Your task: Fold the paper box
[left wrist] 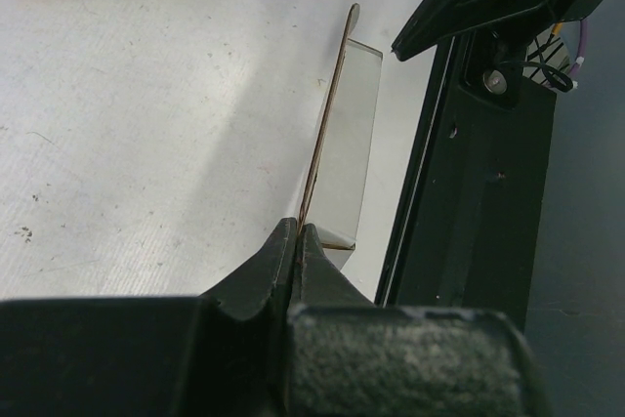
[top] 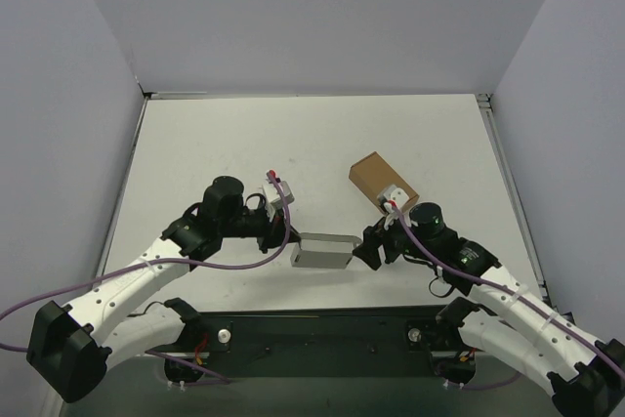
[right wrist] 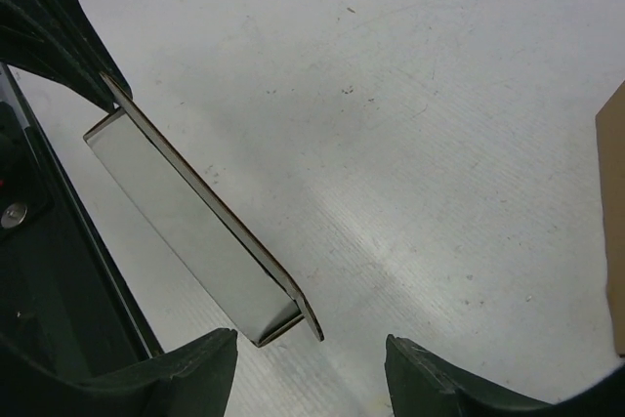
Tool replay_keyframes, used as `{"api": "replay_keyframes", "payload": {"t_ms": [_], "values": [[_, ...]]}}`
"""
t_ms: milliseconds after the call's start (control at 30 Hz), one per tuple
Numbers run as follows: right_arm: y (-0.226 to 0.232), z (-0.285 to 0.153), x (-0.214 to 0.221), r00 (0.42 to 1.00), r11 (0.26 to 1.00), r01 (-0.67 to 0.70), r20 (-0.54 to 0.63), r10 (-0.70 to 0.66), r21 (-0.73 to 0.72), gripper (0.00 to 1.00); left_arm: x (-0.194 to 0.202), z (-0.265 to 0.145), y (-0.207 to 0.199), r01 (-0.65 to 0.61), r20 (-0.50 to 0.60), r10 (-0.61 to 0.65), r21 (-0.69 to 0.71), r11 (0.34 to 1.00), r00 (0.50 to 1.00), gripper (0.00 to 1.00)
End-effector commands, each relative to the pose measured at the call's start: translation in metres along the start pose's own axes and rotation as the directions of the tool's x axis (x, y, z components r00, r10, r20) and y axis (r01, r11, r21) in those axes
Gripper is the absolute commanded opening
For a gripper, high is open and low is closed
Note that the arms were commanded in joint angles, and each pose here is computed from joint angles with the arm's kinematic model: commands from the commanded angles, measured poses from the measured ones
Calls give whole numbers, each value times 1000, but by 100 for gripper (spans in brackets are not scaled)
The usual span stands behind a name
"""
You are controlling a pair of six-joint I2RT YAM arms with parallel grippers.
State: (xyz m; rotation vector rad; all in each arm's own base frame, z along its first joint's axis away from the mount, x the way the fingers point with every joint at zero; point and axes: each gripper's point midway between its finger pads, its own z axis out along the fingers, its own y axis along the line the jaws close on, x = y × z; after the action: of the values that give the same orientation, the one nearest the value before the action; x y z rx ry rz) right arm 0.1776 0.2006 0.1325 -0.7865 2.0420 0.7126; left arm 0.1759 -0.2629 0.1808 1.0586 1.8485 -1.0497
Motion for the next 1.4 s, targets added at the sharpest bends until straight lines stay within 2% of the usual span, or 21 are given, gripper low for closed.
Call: {"api": "replay_keyframes", "payload": {"t_ms": [0, 100, 533, 700, 967, 1100, 1200, 1233, 1333, 1367], "values": [[-1, -4, -7, 999, 1000, 9, 39, -10, 9, 57, -16, -1, -5, -39, 58, 37, 31, 999, 998, 0], [-9, -2, -4, 1000, 999, 9, 27, -10, 43, 51, -17, -2, -8, -15, 60, 13, 42, 999, 998, 0], [6, 2, -10, 999, 998, 26, 49, -23, -65, 46, -21, -4, -15, -29, 81, 23, 74, 997, 996, 0], [14, 4, -7, 999, 993, 19, 32, -15, -120, 37, -23, -5, -17, -33, 87, 26, 78, 996, 996, 0], [13, 4, -9, 999, 992, 17, 38, -13, -121, 25, -23, -5, -18, -33, 87, 26, 83, 996, 996, 0], [14, 3, -10, 999, 992, 19, 46, -13, -122, 24, -20, -4, -19, -29, 81, 22, 97, 995, 997, 0], [15, 2, -11, 999, 991, 22, 52, -16, -128, 17, -20, -3, -21, -27, 75, 18, 115, 993, 997, 0], [15, 2, -11, 999, 991, 23, 52, -16, -128, 11, -20, -3, -22, -27, 75, 18, 117, 993, 997, 0], [14, 2, -11, 998, 992, 24, 53, -17, -127, 0, -19, -2, -21, -25, 73, 16, 117, 993, 997, 0], [13, 2, -11, 998, 992, 24, 54, -18, -121, 0, -19, -2, -22, -24, 71, 16, 120, 993, 997, 0]]}}
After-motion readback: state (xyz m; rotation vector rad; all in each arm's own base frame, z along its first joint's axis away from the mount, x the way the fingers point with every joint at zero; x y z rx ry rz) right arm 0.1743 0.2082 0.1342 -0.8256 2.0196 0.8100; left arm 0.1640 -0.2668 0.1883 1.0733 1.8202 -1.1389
